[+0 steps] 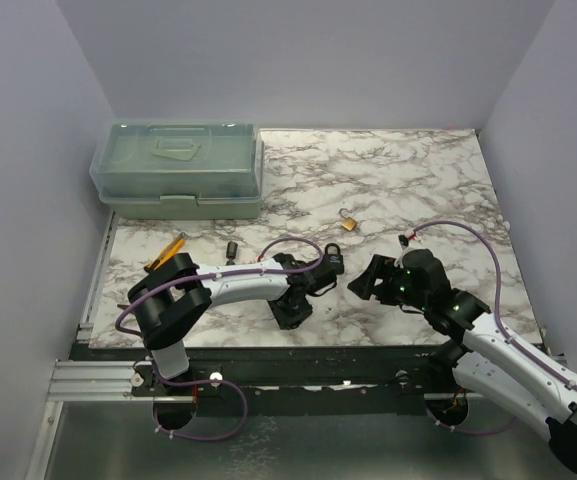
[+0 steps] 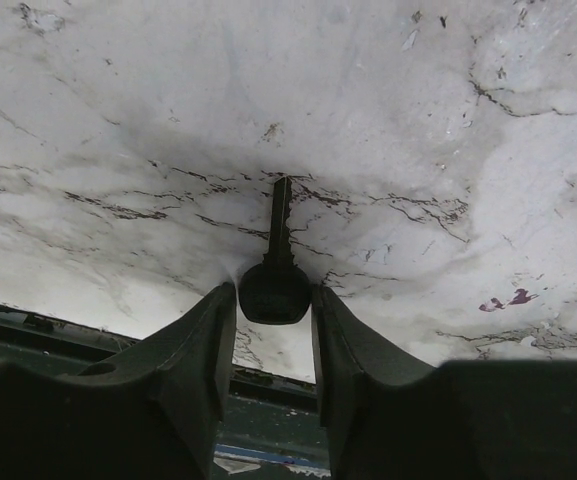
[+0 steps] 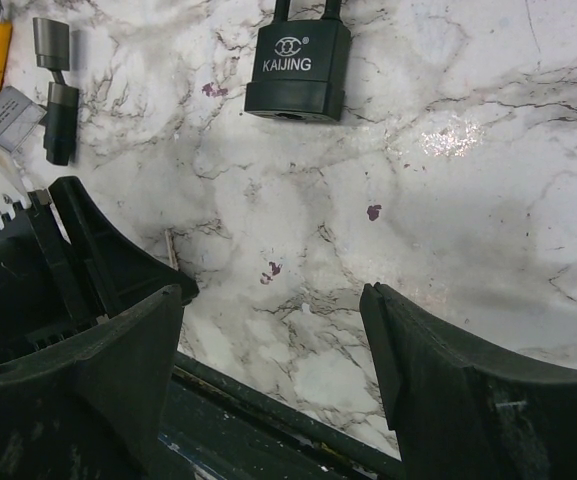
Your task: Unlock with the key
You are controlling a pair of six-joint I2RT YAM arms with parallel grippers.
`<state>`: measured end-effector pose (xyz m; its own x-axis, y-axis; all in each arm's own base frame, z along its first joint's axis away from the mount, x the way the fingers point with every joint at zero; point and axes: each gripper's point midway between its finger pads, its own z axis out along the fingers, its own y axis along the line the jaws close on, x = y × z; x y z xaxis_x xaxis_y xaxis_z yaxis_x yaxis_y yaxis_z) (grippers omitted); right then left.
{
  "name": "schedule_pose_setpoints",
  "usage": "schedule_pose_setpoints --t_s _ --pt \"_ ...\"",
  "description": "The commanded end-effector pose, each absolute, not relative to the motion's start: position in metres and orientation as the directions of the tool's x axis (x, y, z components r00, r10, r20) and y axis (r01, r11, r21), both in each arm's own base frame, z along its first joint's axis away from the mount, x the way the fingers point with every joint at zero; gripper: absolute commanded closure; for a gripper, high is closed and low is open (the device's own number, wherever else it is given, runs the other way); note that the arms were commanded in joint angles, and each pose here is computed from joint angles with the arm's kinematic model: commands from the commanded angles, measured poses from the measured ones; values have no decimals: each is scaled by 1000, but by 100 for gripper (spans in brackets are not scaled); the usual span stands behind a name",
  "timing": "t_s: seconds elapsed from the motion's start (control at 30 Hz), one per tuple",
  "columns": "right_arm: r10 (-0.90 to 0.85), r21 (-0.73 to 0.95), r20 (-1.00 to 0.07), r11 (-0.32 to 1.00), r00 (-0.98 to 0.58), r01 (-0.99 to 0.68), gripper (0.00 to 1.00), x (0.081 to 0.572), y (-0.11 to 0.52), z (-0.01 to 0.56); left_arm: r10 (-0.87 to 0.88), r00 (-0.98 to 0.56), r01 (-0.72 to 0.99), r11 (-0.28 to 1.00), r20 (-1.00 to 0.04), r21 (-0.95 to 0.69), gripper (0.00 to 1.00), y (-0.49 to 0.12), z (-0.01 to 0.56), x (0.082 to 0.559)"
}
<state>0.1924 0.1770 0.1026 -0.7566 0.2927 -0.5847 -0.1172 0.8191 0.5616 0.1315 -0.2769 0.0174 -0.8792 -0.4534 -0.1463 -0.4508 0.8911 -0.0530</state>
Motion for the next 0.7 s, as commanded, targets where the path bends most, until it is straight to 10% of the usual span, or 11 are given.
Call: schedule_pose_setpoints --t_s 0.0,0.67 --pt "297 546 -587 832 -753 -97 21 193 173 100 -446 -878 -447 894 -173 -35 62 -275 4 133" --pt "300 546 -575 834 -761 -84 21 191 172 99 -368 -901 -365 929 -231 -57 44 -270 11 142"
